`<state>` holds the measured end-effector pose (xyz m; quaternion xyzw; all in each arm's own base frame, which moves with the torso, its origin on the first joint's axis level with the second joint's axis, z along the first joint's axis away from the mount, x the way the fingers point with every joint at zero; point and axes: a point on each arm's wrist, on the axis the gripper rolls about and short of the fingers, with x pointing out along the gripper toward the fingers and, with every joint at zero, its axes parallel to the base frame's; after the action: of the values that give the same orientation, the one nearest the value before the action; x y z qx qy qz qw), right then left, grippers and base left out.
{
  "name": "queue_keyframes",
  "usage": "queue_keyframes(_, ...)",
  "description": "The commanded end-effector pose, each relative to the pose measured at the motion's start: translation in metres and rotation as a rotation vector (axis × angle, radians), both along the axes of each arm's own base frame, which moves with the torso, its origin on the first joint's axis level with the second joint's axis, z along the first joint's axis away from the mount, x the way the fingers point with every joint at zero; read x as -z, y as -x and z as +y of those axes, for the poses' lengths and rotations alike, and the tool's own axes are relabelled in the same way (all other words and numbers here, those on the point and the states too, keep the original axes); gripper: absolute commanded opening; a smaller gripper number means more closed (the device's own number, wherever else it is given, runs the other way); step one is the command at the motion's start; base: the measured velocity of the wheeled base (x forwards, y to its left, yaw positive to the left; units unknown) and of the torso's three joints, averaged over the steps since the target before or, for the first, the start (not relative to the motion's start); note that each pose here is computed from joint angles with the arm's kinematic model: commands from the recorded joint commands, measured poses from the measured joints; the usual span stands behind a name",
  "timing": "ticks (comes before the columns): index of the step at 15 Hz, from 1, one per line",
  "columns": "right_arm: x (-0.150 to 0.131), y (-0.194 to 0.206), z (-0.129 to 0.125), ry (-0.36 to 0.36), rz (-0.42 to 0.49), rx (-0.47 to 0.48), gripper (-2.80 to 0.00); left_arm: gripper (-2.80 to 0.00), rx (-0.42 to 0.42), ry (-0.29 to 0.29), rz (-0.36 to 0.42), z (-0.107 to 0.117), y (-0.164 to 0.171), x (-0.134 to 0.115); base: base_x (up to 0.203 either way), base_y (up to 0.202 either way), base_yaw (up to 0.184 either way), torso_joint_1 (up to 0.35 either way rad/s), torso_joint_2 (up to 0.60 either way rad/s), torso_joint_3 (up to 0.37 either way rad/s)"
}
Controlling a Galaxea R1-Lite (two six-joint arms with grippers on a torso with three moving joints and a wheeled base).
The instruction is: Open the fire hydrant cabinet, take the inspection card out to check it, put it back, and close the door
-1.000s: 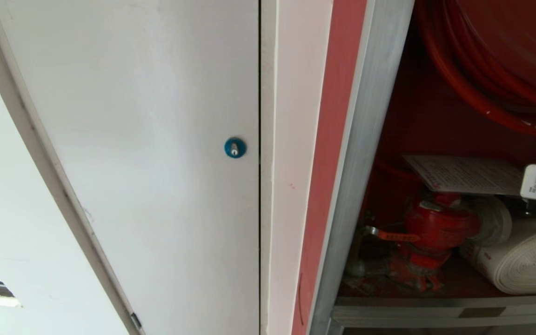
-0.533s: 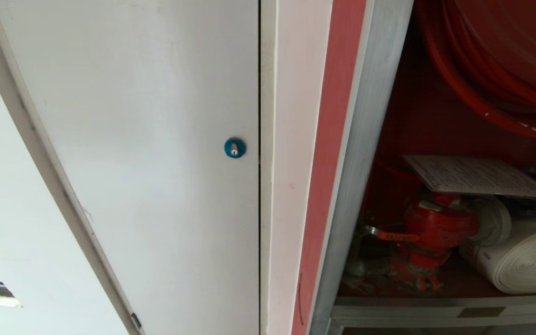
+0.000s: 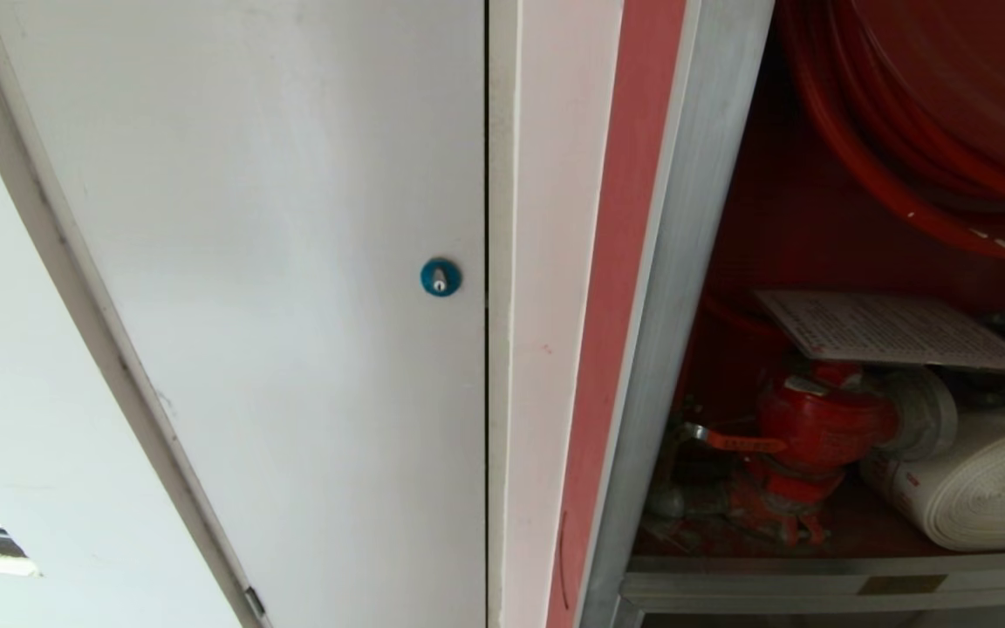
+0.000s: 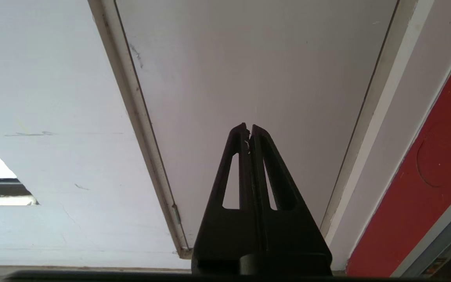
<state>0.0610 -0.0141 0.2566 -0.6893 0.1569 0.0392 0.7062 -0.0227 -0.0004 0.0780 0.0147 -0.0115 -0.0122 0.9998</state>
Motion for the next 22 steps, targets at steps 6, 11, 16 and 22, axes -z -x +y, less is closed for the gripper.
queue_keyframes(6, 0.001, 0.007, 0.003, -0.056, -0.027, -0.041, -2.8, -2.8, 0.0, 0.0, 0.012, 0.0, -0.001, 0.003, 0.0, 0.0, 0.0, 0.0, 0.0, 0.0)
queue_keyframes(11, 0.012, -0.006, 0.004, -0.324, 0.03, -0.135, -2.8, -2.8, 0.0, 0.0, 0.012, 0.0, -0.001, 0.003, 0.0, 0.0, 0.0, 0.0, 0.0, 0.0)
queue_keyframes(16, 0.011, -0.014, 0.004, -0.85, 0.047, -0.035, -2.8, -2.8, 0.0, 0.0, 0.012, 0.0, -0.001, 0.003, 0.0, 0.0, 0.0, 0.0, 0.0, 0.0)
queue_keyframes(22, 0.008, -0.005, 0.009, -1.377, 0.059, 0.034, -2.8, -2.8, 0.0, 0.0, 0.012, 0.0, -0.001, 0.003, 0.0, 0.0, 0.0, 0.0, 0.0, 0.0)
